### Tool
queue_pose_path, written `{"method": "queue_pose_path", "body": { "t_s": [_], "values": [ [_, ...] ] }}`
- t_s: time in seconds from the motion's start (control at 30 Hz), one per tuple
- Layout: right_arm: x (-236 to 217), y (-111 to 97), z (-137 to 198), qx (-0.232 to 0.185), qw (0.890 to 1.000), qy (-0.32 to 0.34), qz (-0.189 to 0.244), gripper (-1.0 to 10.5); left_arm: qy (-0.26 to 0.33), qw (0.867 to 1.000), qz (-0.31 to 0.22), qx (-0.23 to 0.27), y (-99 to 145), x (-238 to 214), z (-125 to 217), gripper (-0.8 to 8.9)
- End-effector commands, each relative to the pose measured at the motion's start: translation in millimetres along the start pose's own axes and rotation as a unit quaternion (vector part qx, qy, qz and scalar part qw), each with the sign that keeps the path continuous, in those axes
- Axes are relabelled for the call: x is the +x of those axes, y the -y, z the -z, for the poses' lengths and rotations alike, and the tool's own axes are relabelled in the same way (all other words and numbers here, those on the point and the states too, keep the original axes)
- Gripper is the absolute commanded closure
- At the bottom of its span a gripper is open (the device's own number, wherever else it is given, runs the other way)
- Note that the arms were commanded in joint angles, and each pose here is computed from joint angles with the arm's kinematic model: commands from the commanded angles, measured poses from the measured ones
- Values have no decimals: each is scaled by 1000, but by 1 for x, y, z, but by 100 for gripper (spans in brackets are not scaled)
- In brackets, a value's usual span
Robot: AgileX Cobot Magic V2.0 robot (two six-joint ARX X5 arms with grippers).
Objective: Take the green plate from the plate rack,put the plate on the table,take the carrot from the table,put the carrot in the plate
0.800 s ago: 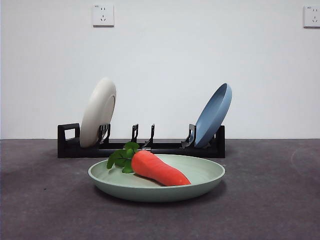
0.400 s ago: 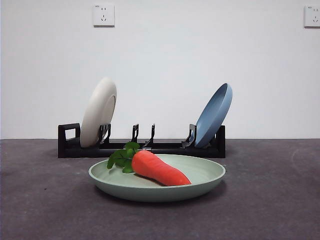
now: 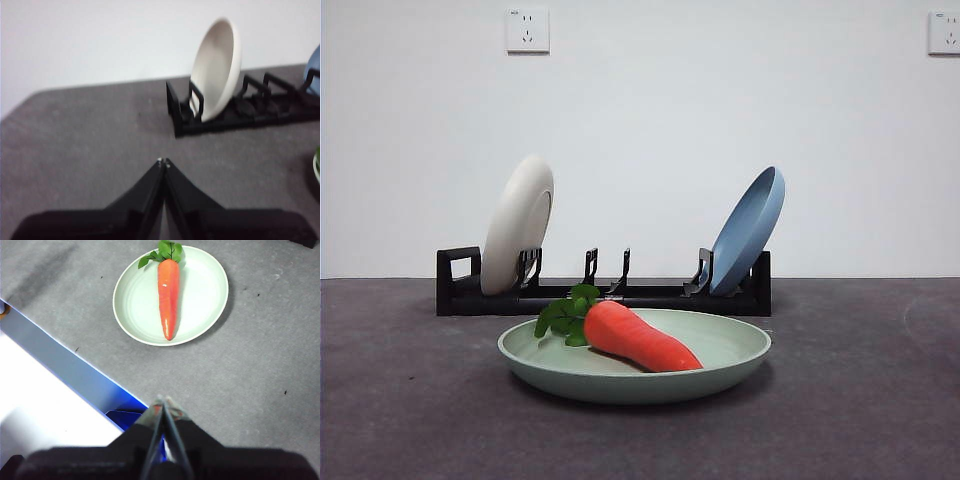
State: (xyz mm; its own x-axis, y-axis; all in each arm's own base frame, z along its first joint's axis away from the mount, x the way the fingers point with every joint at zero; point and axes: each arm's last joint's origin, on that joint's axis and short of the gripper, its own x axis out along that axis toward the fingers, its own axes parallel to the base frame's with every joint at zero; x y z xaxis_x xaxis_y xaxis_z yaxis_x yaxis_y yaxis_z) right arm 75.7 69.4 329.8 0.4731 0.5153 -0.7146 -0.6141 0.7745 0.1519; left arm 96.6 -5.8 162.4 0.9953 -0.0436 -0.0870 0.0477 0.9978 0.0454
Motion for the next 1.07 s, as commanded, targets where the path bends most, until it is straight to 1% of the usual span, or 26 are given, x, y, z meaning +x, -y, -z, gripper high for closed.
{"method": "queue_pose_path", "body": {
  "t_s": [0.03,0.1,0.23,0.93,0.97,1.0,1.03,1.07],
  "values": [
    [1,0,1,-2,1000,-1,1,946,-10,1000,0,-27,0,2,8,817],
    [1,0,1,-2,1000,-1,1,946,-27,999,0,-35,0,1,11,817],
    [1,0,1,-2,1000,-1,1,946,-50,998,0,-34,1,1,16,817],
    [1,0,1,-1,1000,-1,1,946,-49,998,0,-34,0,1,16,817],
    [0,1,1,-12,1000,3,7,946,-49,998,0,-34,0,1,16,817],
    [-2,3,2,-29,999,11,22,946,-50,998,0,-34,0,1,16,817],
    [-5,5,3,-30,999,19,29,946,-50,998,0,-34,0,1,16,817],
    [-7,8,2,-23,999,30,37,946,-49,998,0,-34,0,1,16,817]
  ]
}}
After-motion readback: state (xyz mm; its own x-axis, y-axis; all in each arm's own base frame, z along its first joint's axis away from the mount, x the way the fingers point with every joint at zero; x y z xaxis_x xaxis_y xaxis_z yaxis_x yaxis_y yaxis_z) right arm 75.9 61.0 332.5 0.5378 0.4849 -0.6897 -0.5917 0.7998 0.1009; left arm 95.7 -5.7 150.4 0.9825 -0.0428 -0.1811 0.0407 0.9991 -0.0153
